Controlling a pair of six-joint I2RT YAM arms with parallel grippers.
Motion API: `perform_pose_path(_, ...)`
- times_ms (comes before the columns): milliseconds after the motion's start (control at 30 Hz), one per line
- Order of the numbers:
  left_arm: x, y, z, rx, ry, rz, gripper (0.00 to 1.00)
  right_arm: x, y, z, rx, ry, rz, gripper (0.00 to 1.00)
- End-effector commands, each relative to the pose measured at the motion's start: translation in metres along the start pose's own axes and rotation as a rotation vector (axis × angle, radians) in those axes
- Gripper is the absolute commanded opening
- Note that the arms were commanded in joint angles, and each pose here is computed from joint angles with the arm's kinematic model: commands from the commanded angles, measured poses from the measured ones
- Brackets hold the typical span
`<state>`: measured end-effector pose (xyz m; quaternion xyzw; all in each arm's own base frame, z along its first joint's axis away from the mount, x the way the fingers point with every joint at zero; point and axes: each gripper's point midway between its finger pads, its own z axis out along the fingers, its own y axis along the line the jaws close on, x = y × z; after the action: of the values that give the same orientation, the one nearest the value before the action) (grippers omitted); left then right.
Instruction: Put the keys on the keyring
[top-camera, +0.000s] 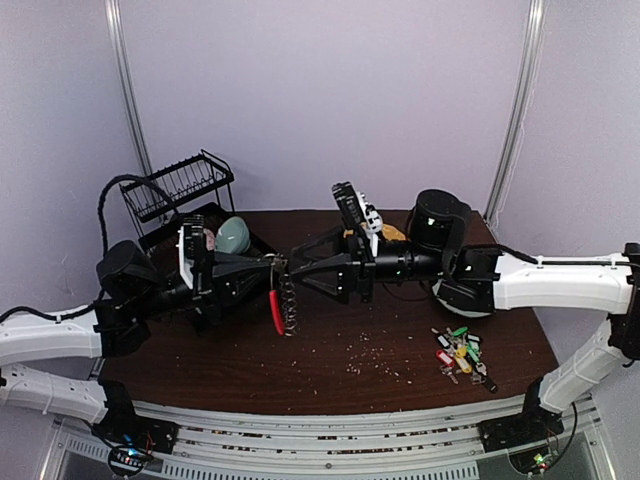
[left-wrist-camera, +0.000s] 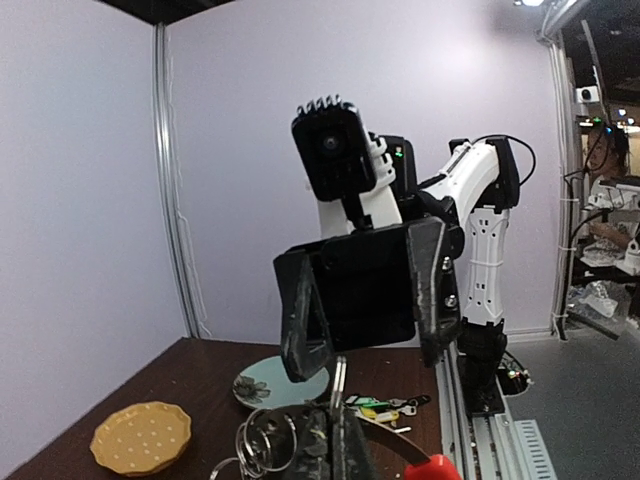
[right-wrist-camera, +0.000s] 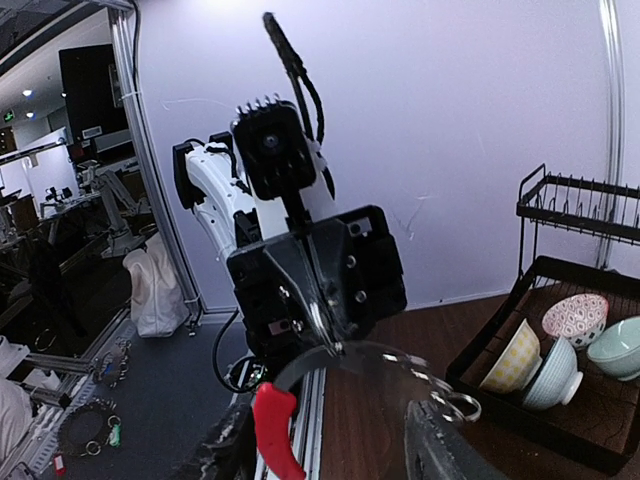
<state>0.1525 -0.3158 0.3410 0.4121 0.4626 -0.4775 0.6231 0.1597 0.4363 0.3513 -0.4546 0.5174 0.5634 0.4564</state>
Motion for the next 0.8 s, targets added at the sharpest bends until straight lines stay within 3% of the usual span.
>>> perform_pose_path(0,-0.01,-0.015,-0.01,0.021,0.005,0.221,0.0,0.002,0.003,-0.012,0.042,0.108,-0.07,0.5)
perform_pose_path(233,-0.016,-0.023,-0.013,0.04,0.004,0.3,0.0,-0.007,0.04,0.001,-0.044,0.102,-0.169,0.33)
perform_pose_path(533,-0.026,-0.053,-0.015,0.127,-0.015,0.501,0.0,-0.003,0.048,0.007,-0.033,0.116,-0.268,0.29)
perform_pose_path(767,-0.029,-0.055,-0.013,0.119,0.002,0.544,0.0,-0.005,0.056,0.006,-0.071,0.099,-0.295,0.36)
